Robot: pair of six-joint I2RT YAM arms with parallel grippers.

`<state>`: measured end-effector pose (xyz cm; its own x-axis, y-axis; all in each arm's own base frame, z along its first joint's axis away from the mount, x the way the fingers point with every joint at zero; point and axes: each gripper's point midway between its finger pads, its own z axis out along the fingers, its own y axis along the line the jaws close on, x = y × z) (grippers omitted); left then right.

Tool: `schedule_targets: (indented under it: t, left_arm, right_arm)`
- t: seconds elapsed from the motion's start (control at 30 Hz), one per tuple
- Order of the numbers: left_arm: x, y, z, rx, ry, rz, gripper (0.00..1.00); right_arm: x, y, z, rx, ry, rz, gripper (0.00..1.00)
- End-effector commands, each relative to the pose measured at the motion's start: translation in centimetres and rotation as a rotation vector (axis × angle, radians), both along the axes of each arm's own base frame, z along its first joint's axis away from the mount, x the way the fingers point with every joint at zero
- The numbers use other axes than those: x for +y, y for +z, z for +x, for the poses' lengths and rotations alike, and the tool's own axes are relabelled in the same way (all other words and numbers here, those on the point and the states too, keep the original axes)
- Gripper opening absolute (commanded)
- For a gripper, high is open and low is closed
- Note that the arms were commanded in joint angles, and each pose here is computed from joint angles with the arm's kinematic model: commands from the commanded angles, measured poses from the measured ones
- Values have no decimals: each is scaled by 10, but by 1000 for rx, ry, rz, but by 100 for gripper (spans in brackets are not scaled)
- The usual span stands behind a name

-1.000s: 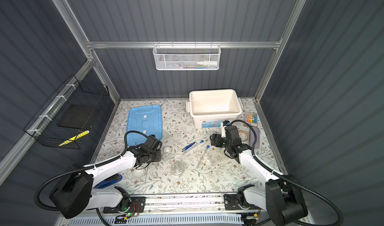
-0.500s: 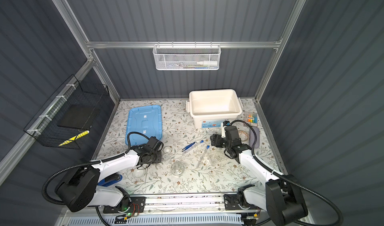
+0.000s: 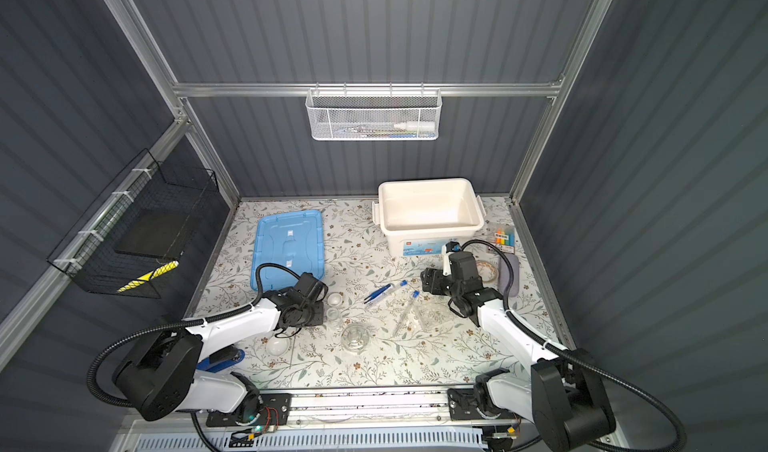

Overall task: Organize the chemistry lab equipment
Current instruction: 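Lower the left gripper and close it on the blue-capped test tube, then lift the tube with the left gripper while the right gripper reaches toward it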

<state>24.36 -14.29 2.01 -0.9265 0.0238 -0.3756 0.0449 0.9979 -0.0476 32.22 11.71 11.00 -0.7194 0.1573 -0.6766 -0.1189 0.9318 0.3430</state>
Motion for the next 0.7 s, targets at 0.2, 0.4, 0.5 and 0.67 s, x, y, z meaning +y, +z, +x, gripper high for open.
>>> schedule_targets:
  t: [0.2,0.4,0.5,0.67]
  left_arm:
    - [-5,-4,-8,40,-41,-11,11]
    - [-9,21,5,-39,-55,-23,11]
    - [-11,37,14,-83,-71,-17,11]
    - [-18,70,34,-154,-98,-2,11]
  right_arm:
    - [1,10,6,-32,-3,1,84]
    - [7,13,6,-31,24,15,83]
    - [13,17,7,-33,43,31,83]
    - [22,22,10,-45,56,51,82]
